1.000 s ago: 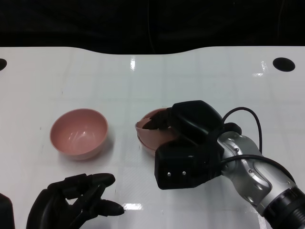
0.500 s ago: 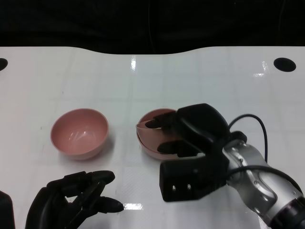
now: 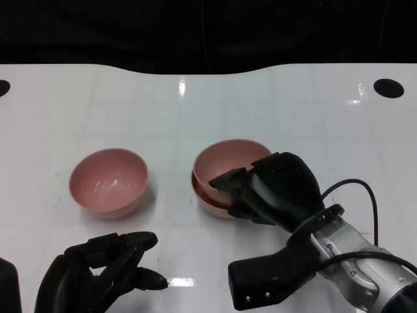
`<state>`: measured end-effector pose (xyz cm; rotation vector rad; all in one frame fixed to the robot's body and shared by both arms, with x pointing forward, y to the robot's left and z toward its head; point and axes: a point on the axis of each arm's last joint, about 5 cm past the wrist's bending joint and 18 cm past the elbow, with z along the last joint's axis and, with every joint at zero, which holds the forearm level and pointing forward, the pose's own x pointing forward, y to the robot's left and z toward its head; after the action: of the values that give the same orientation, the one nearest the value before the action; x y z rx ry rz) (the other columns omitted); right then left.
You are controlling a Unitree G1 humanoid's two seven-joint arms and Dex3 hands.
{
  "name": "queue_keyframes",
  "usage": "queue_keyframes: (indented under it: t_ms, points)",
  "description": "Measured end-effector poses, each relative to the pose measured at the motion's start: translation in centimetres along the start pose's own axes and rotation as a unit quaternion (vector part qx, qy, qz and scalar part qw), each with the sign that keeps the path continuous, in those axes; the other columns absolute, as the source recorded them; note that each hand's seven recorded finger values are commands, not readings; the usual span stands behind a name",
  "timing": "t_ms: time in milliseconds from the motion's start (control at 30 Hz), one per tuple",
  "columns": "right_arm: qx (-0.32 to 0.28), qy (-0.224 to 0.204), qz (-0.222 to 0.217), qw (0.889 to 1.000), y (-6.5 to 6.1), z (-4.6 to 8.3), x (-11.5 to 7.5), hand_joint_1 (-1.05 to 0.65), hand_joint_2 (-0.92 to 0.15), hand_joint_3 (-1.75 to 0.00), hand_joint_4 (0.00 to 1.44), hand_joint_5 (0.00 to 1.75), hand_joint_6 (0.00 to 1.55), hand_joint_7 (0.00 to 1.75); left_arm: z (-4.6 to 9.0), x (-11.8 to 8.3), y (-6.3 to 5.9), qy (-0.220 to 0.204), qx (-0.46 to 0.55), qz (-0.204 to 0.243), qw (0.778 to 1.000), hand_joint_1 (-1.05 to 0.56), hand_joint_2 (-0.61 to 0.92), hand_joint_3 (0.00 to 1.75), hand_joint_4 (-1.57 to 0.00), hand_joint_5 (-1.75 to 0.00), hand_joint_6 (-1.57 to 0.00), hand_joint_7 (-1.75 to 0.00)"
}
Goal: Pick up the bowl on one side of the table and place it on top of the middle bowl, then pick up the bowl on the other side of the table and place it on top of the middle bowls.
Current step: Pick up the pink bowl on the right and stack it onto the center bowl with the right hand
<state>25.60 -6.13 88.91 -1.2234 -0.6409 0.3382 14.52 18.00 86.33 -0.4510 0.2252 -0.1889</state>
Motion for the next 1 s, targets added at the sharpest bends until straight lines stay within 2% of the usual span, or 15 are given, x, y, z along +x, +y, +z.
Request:
queue_keyframes:
  t_ms: [233,433,500,633,767,800,867,933,967,1000]
  points:
    - [0.008,-0.005,-0.016,1.0,0.7,-0.2,-0.4,-0.38,-0.89,-0.01,1.02,0.6,1.02,0.02,0.2,0.0,-0.1,0.0,0.0,0.001,1.0,-0.35,0.92,0.23,-0.92,-1.1,-1.33,-0.04]
    - [0.039,-0.007,-0.022,0.999,0.6,0.0,-0.2,-0.41,-0.91,-0.01,0.97,0.63,0.95,0.0,0.3,0.1,-0.2,0.0,-0.004,-0.003,1.0,-0.34,0.92,0.22,-0.91,-1.12,-1.32,-0.04]
    - [0.047,-0.006,-0.018,0.999,0.5,0.1,-0.2,-0.43,-0.91,0.0,0.91,0.62,0.89,0.0,0.3,0.1,-0.2,0.0,-0.005,-0.003,1.0,-0.33,0.92,0.23,-0.9,-1.14,-1.32,-0.05]
    - [0.061,-0.006,-0.004,0.998,0.2,0.2,0.1,-0.49,-0.9,0.0,0.78,0.75,0.76,0.0,0.4,0.1,-0.3,-0.001,-0.004,0.001,1.0,-0.32,0.92,0.25,-0.88,-1.17,-1.32,-0.06]
    - [0.069,-0.008,0.003,0.998,-0.1,0.4,0.2,-0.51,-0.89,0.0,0.73,0.77,0.73,0.0,0.4,0.1,-0.4,0.0,-0.005,-0.002,1.0,-0.31,0.92,0.26,-0.87,-1.18,-1.31,-0.06]
    - [0.068,-0.006,0.009,0.998,-0.2,0.4,0.3,-0.58,-0.89,0.0,0.57,0.62,0.62,0.0,0.4,0.1,-0.4,0.0,-0.005,-0.001,1.0,-0.31,0.92,0.25,-0.87,-1.19,-1.31,-0.07]
    - [0.06,0.001,0.027,0.998,-0.6,0.6,0.5,-0.63,-0.9,0.0,0.49,0.48,0.54,0.0,0.5,0.1,-0.5,0.001,-0.007,0.003,1.0,-0.31,0.92,0.24,-0.86,-1.21,-1.3,-0.08]
    - [0.053,0.007,0.047,0.997,-1.1,0.8,0.7,-0.68,-0.91,-0.01,0.4,0.39,0.46,0.0,0.6,0.2,-0.6,-0.001,-0.006,0.002,1.0,-0.29,0.92,0.26,-0.84,-1.25,-1.28,-0.12]
    - [0.051,0.01,0.056,0.997,-1.4,0.8,0.8,-0.69,-0.92,-0.01,0.38,0.37,0.44,0.0,0.7,0.2,-0.6,-0.003,-0.005,0.001,1.0,-0.29,0.92,0.27,-0.83,-1.26,-1.22,-0.25]
    - [0.049,0.013,0.064,0.997,-1.6,0.9,0.8,-0.71,-0.91,0.0,0.37,0.35,0.43,0.0,0.7,0.2,-0.7,-0.004,-0.005,0.001,1.0,-0.28,0.92,0.28,-0.82,-1.28,-1.04,-0.58]
